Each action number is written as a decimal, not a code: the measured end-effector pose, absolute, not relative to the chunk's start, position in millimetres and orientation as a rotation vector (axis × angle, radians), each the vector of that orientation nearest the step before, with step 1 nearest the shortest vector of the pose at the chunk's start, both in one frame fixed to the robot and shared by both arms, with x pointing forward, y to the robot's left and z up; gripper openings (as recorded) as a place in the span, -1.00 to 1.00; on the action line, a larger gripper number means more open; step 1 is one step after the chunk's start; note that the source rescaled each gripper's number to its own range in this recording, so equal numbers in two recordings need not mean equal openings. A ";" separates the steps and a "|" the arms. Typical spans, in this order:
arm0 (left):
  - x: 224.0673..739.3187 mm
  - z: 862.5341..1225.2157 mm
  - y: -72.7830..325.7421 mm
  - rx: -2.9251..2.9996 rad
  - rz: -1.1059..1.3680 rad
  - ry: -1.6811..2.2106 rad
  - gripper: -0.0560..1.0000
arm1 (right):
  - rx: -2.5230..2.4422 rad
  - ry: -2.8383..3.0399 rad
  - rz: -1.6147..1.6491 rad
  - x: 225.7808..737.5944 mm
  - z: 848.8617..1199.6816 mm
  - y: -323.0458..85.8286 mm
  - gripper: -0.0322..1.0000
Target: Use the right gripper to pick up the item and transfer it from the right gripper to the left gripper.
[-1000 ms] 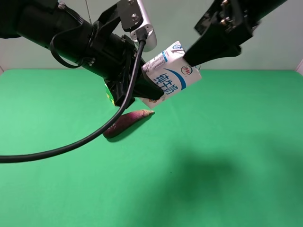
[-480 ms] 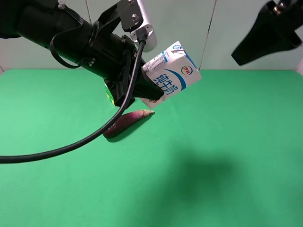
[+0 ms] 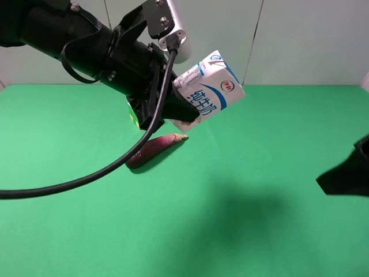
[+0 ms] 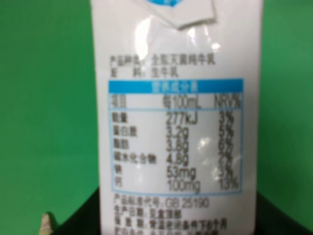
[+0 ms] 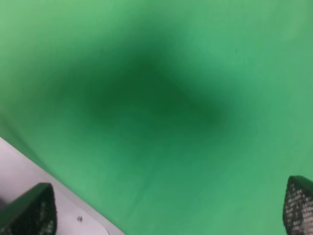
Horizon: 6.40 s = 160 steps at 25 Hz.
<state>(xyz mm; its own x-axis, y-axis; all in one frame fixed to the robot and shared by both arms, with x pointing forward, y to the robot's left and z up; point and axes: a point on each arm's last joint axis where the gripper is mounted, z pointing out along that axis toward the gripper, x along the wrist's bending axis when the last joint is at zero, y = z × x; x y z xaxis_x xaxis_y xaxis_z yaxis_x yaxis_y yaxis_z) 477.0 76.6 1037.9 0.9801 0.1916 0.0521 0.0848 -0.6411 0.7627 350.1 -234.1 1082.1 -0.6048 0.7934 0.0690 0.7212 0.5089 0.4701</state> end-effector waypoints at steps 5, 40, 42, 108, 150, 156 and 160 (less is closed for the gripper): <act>477.0 1037.9 76.6 2.266 0.152 0.211 -0.89 | 1.390 2.417 0.860 315.1 1060.0 -249.7 1.00; 477.0 1037.8 76.7 2.267 0.150 0.216 -0.89 | 1.364 1.833 1.060 248.1 1055.2 -295.8 1.00; 477.0 1037.7 76.9 2.266 0.140 0.238 -0.89 | 1.359 1.747 1.086 238.6 1055.5 -298.6 1.00; 493.9 902.3 227.1 2.119 0.362 1.752 -0.89 | 1.417 1.655 1.074 234.3 1055.3 -297.7 1.00; 362.8 1061.6 268.4 1.903 0.560 1.623 0.99 | 1.417 1.654 1.075 234.3 1055.4 -297.7 1.00; 291.1 1070.9 290.7 1.896 0.566 1.643 1.00 | 1.418 1.655 1.074 234.3 1055.3 -297.7 1.00; 251.1 1068.5 303.0 1.852 0.598 1.620 1.00 | 1.418 1.655 1.074 234.3 1055.3 -297.7 1.00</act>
